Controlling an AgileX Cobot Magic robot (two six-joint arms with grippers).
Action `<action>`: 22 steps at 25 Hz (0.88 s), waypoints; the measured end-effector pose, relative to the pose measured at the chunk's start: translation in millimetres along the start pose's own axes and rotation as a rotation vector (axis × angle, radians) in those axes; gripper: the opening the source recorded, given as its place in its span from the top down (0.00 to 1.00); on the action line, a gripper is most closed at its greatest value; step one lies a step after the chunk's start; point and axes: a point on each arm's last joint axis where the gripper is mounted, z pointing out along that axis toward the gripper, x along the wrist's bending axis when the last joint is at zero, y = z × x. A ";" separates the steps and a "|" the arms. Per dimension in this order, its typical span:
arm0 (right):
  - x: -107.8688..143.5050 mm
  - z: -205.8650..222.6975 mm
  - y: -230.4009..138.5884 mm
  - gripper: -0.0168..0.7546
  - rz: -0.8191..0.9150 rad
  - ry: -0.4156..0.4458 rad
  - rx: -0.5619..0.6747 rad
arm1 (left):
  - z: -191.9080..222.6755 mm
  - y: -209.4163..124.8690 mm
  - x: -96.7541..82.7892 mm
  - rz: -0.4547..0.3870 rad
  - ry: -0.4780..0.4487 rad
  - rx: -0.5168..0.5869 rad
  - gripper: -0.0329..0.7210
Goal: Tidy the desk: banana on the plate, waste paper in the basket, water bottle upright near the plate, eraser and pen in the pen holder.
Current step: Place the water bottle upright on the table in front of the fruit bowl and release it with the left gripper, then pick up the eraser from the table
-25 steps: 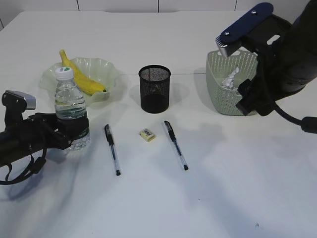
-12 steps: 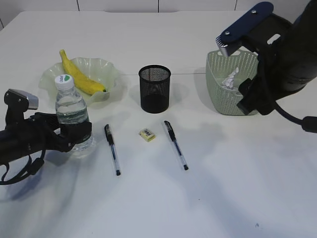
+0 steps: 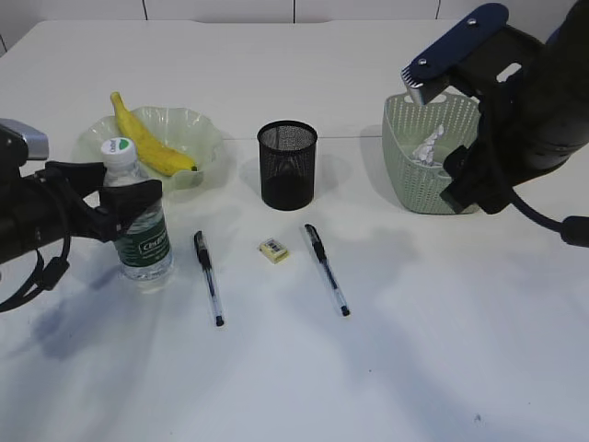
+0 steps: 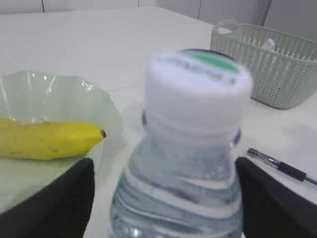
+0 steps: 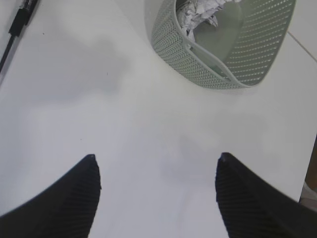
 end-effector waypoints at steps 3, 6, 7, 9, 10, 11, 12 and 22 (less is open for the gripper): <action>0.0 0.0 0.0 0.28 0.000 0.000 0.000 | -3.1 17.8 -1.5 0.026 0.011 -0.049 0.14; 0.0 0.0 0.0 0.28 0.000 0.000 0.000 | -7.3 36.2 -4.3 0.057 0.014 -0.098 0.14; 0.0 0.0 0.0 0.28 0.000 0.000 0.000 | -9.1 43.1 -5.1 0.066 0.020 -0.119 0.14; 0.0 0.0 0.0 0.28 0.000 0.000 0.000 | -12.9 56.6 -6.1 0.078 0.039 -0.161 0.14; 0.0 0.0 0.0 0.28 0.000 0.000 0.000 | -15.3 64.0 -6.2 0.081 0.055 -0.187 0.14; 0.0 0.0 0.0 0.28 0.000 0.000 0.000 | -17.7 69.4 -6.2 0.079 0.071 -0.207 0.14; 0.0 0.0 0.0 0.28 0.000 0.000 0.000 | -19.9 75.5 -5.4 0.074 0.094 -0.232 0.15; 0.1 0.0 0.7 0.28 0.001 0.001 -0.008 | -42.7 90.0 24.1 0.003 0.329 -0.250 0.17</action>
